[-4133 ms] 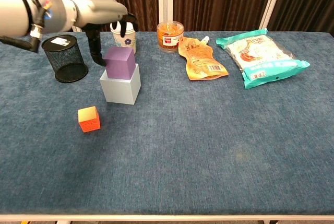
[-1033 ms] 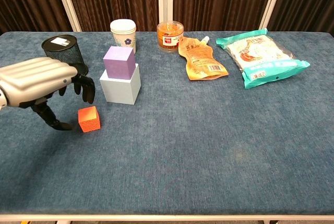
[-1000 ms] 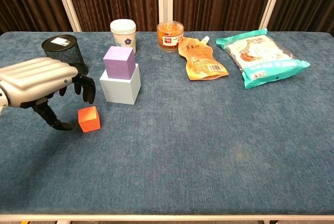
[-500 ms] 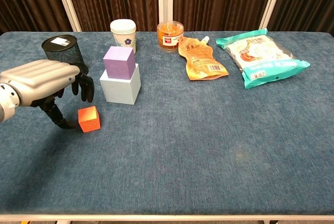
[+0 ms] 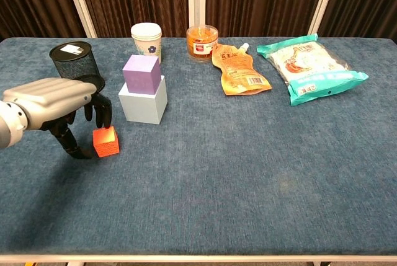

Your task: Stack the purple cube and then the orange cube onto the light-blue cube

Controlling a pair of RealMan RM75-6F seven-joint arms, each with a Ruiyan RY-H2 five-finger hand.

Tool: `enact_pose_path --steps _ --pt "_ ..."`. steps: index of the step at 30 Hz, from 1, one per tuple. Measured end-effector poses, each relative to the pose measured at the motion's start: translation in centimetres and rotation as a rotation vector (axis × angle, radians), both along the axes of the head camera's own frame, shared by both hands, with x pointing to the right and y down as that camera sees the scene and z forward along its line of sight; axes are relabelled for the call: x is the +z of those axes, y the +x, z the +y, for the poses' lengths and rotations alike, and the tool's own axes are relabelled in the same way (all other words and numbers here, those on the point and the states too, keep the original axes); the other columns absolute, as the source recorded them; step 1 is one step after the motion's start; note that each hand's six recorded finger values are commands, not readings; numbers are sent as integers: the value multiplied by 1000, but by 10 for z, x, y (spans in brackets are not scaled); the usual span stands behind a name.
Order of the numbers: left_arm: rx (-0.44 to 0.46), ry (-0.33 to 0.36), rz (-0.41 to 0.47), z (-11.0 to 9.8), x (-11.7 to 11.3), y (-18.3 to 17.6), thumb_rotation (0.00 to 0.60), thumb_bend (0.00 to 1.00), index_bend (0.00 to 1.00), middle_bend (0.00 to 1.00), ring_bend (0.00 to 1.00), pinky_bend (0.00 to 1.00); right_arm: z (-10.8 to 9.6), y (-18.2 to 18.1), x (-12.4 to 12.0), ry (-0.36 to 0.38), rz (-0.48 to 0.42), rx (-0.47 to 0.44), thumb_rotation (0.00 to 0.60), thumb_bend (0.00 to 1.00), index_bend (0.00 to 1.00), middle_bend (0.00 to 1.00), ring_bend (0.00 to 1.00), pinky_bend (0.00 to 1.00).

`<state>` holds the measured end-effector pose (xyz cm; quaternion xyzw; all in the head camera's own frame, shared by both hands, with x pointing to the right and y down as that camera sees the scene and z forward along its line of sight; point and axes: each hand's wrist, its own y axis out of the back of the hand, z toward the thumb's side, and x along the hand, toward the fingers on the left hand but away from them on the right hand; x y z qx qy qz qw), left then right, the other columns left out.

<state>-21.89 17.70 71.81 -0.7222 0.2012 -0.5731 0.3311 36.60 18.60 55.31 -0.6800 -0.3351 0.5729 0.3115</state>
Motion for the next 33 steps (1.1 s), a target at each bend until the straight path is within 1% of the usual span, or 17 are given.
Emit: enact_pose_path --steps 8,16,26,33 --pt "-19 -13 -2 0 1 6 600 37 494 521 405 495 -1 0 0 1 -4 0 600 294 0 80 0 0" --pt "-65 2 -4 -8 0 7 600 36 489 521 404 500 -2 1 0 -1 -4 3 600 295 0 81 0 0" --pt "-71 -5 -25 -7 1 2 600 37 472 521 404 500 0 0 1 -6 -3 -3 600 294 0 85 0 0" --pt "-77 -13 -30 -7 3 5 600 36 468 521 404 502 -1 -1 2 -8 -3 -5 600 294 0 88 0 0"
